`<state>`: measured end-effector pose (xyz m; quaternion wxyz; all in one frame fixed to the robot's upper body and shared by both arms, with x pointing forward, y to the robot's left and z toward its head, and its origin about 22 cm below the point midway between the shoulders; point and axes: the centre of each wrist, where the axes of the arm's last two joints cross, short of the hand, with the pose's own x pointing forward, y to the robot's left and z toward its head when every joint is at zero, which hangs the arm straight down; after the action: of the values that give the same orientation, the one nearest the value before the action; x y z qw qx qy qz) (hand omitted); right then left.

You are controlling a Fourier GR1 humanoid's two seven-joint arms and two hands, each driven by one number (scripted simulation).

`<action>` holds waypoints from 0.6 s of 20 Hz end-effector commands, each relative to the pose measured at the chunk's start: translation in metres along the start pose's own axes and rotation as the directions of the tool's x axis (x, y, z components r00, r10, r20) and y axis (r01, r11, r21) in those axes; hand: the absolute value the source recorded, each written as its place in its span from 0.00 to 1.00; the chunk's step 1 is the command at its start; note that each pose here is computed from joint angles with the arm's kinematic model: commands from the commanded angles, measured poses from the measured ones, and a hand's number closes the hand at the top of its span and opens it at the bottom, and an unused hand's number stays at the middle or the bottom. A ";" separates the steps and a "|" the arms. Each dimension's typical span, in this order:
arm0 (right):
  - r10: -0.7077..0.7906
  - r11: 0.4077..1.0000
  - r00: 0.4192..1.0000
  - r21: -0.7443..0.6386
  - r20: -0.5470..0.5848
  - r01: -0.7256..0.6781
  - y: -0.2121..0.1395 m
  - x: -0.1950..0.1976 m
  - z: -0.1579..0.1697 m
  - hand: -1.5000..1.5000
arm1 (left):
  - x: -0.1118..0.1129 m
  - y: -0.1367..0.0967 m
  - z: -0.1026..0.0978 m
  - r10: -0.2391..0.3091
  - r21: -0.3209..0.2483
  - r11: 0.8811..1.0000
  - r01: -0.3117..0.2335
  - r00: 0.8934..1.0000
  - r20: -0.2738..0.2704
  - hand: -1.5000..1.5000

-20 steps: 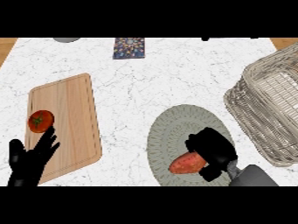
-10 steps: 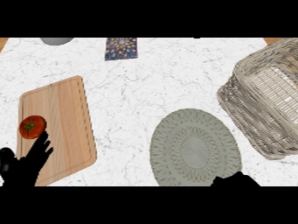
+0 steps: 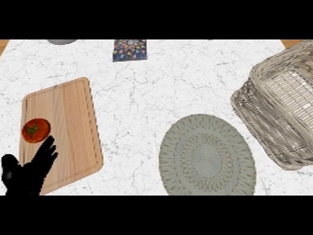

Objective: Pick the sweet potato from the placemat and place it in the basket

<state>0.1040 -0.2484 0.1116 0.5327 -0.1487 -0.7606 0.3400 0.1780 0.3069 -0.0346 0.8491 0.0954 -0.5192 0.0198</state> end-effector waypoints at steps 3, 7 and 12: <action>0.000 0.989 1.000 -0.150 -0.028 -0.004 -0.062 0.036 0.006 1.00 | -0.008 -0.005 -0.008 -0.025 -0.022 0.999 0.023 0.997 -0.069 0.50; -0.035 0.974 0.997 -0.228 -0.066 0.019 -0.090 0.028 0.005 1.00 | -0.020 -0.006 -0.003 -0.033 -0.031 0.999 0.030 0.995 -0.099 0.50; -0.037 0.958 0.991 -0.288 -0.126 -0.001 -0.145 0.027 -0.009 1.00 | 0.001 -0.007 -0.017 -0.031 -0.042 0.999 0.028 0.996 -0.084 0.50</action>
<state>0.1189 -0.3184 0.1976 0.5538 -0.2476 -0.7596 0.2344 0.1921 0.3005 -0.0334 0.8466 0.0854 -0.5254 -0.0020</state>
